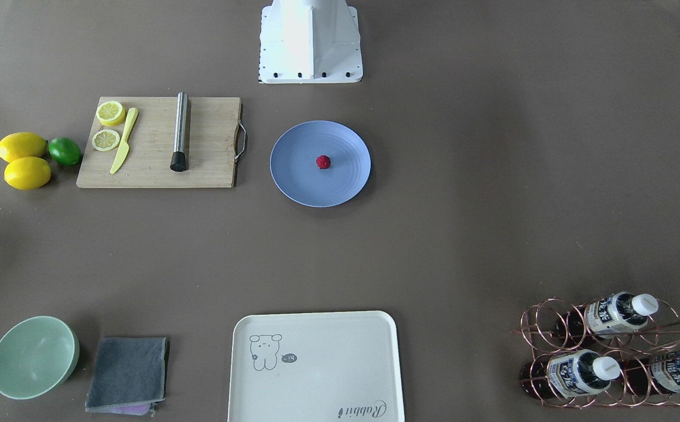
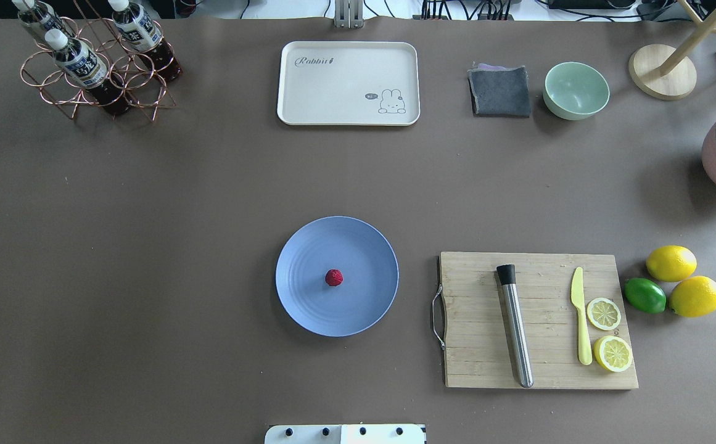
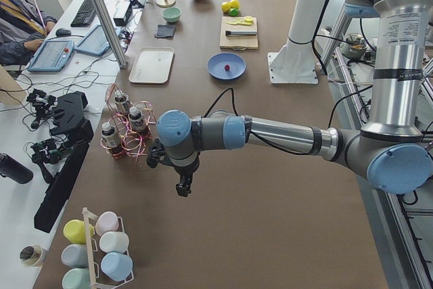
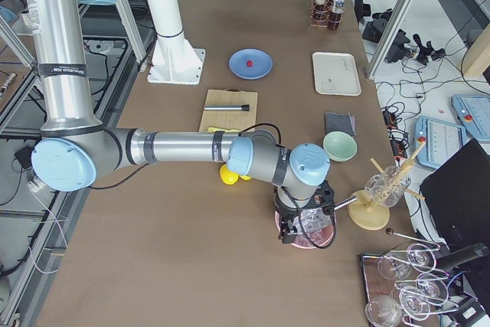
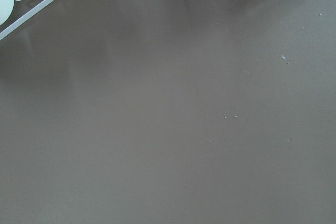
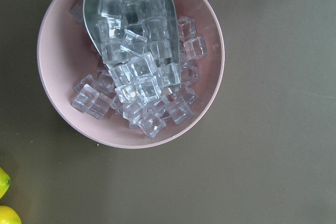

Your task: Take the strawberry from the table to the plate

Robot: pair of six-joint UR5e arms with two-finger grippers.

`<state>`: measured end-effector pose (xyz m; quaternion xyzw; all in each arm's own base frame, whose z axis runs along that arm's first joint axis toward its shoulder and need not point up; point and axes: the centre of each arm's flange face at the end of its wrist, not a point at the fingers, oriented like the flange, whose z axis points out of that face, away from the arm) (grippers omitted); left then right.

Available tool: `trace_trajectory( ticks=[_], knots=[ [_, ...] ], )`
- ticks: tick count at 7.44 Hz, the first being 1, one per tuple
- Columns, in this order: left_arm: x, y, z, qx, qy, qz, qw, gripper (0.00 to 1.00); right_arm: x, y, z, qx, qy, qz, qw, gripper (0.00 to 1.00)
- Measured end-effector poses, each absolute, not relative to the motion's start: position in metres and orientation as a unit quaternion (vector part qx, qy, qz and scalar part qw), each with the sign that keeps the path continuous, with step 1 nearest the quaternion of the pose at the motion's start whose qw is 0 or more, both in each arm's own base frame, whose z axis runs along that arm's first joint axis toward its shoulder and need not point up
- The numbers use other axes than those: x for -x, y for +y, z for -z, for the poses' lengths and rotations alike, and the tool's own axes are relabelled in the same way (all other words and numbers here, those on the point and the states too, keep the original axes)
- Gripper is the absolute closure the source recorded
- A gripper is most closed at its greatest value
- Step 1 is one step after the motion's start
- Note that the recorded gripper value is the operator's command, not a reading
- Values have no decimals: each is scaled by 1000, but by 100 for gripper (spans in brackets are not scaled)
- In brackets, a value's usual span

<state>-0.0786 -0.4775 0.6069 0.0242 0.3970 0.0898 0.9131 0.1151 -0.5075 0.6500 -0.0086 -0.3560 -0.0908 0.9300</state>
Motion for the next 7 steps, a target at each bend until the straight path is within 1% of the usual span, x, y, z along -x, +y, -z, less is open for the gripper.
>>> trace_trajectory(
  ticks=[2, 4, 7],
  knots=[
    [82, -466, -609, -15, 381, -71, 922, 3, -116, -506, -649, 7, -355, 92, 930, 0],
    [84, -451, -598, -21, 378, -64, 923, 3, -115, -505, -649, 7, -356, 92, 930, 0],
    [86, -446, -598, -21, 378, -61, 924, 3, -115, -505, -647, 5, -358, 90, 929, 0]
  ],
)
